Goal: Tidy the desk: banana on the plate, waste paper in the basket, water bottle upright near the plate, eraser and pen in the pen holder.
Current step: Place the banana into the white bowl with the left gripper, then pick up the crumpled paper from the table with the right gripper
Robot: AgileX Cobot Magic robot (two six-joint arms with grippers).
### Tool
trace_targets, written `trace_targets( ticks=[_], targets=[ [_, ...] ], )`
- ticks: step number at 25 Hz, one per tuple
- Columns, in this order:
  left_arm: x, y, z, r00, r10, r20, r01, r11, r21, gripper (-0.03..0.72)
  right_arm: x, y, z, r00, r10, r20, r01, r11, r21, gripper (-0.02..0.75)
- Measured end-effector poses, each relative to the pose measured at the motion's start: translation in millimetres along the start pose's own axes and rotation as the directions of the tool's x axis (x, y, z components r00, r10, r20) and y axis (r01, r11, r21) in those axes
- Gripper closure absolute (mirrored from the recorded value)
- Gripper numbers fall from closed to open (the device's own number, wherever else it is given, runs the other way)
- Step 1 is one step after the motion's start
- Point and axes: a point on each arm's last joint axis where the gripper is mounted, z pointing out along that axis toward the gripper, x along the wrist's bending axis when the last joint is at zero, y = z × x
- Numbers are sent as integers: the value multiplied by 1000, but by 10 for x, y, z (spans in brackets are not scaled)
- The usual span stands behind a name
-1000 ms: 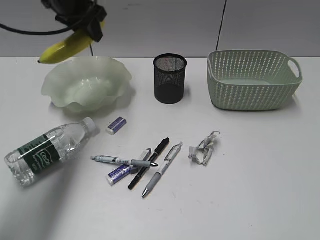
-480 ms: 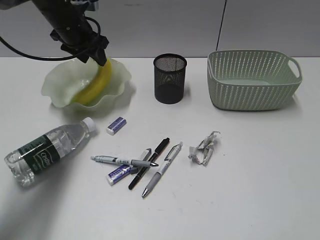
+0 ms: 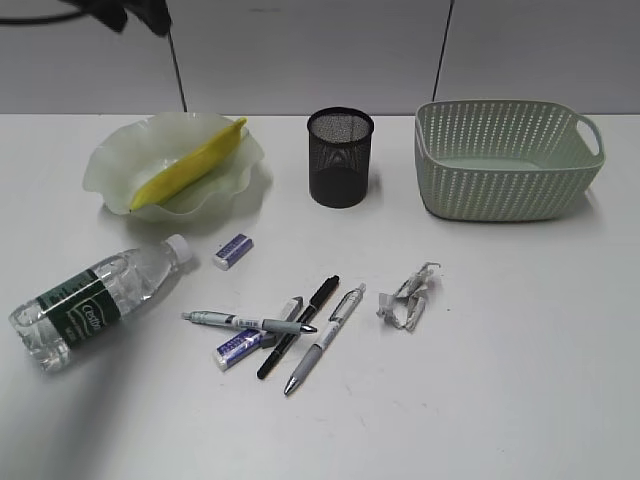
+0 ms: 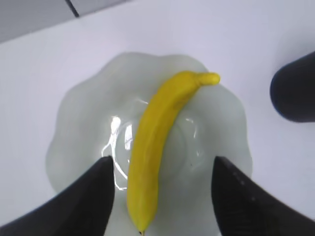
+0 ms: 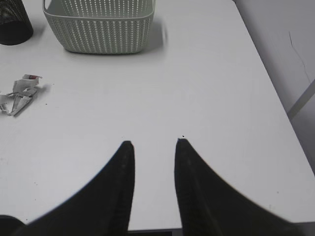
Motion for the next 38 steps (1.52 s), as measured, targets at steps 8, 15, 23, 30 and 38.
trace_targets(
  ticks=[8, 15, 23, 30, 38],
  targets=[
    [-115, -230, -1761, 996, -9, -84, -15, 958, -286, 262, 0, 0, 0, 1000, 0, 0, 0, 1000, 0, 498],
    [-214, -1214, -2407, 994, -26, -103, -3, 963, -268, 263, 0, 0, 0, 1000, 0, 0, 0, 1000, 0, 498],
    [-356, -2791, -2453, 998, -33, -52, 20, 973, -229, 270, 1, 0, 0, 1000, 0, -1, 0, 1000, 0, 498],
    [-408, -3809, -2380, 998, -30, -59, 0, 894, -449, 272, 16, 0, 0, 1000, 10, -17, -10, 1000, 0, 498],
    [-412, -4353, -2144, 997, -28, -71, -18, 817, -577, 272, 148, 122, -31, 984, 62, -170, -75, 995, -73, 498]
  ],
)
